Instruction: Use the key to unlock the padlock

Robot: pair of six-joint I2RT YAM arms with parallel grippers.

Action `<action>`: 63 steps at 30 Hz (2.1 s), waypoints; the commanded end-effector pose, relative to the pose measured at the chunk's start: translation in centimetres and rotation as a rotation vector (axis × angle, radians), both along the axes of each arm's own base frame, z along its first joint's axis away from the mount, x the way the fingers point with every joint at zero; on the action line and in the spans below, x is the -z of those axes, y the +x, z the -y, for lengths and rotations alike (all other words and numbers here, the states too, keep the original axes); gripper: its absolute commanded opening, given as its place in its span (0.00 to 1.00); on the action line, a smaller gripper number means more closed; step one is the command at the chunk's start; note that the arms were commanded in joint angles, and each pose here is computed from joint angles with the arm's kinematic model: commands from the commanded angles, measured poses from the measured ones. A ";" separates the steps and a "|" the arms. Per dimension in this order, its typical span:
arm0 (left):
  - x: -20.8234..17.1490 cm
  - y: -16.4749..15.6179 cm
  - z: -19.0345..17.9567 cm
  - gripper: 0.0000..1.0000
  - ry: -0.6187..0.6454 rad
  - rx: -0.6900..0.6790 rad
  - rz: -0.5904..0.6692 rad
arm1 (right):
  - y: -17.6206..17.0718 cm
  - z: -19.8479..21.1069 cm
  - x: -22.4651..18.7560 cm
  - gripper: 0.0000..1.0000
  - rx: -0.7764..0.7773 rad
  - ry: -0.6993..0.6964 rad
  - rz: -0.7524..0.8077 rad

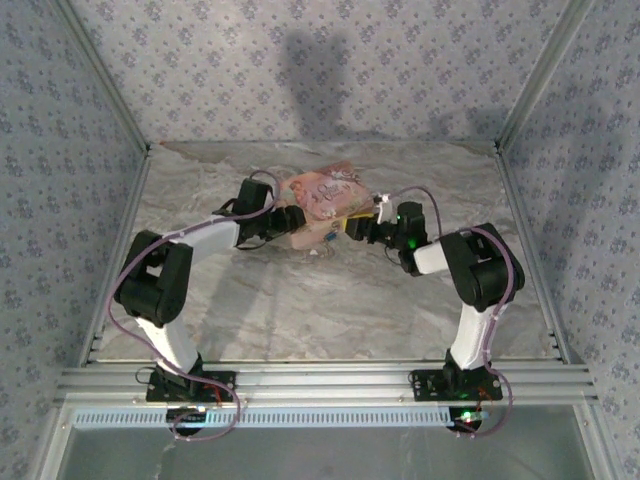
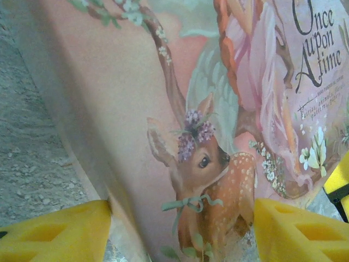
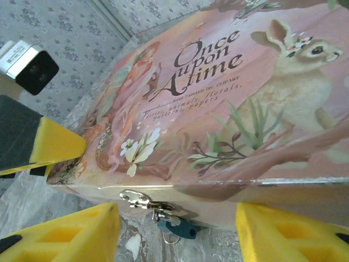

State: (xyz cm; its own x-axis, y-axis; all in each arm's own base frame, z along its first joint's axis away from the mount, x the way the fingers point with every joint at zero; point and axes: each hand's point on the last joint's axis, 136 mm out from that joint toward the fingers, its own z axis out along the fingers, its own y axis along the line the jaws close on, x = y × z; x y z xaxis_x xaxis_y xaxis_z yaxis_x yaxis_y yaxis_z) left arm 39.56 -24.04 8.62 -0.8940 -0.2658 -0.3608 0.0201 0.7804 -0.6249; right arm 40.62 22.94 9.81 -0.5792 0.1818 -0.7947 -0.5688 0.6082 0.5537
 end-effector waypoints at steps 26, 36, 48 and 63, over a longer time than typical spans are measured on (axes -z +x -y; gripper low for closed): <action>0.3 -2.8 -2.1 0.86 0.139 0.001 -0.074 | -2.4 -1.8 0.2 0.69 -0.118 0.180 0.018; 1.2 -2.8 -2.1 0.85 0.144 -0.003 -0.093 | -2.3 -4.0 1.7 0.66 -0.160 0.178 -0.017; 1.9 -2.8 -2.0 0.85 0.140 -0.007 -0.107 | -2.4 -5.6 2.5 0.63 -0.198 0.179 -0.028; 2.1 -2.9 -2.0 0.85 0.137 -0.007 -0.111 | -2.2 -5.9 0.9 0.61 -0.221 0.213 0.026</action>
State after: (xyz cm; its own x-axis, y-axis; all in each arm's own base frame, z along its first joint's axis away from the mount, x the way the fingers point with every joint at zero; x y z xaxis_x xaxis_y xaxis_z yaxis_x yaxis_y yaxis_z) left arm 37.61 -22.52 8.48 -0.9077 -0.2427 -0.3424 -0.0158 0.8351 -0.5499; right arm 38.30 28.03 6.98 -0.6480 0.2151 -0.7306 -0.6304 0.3868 0.6730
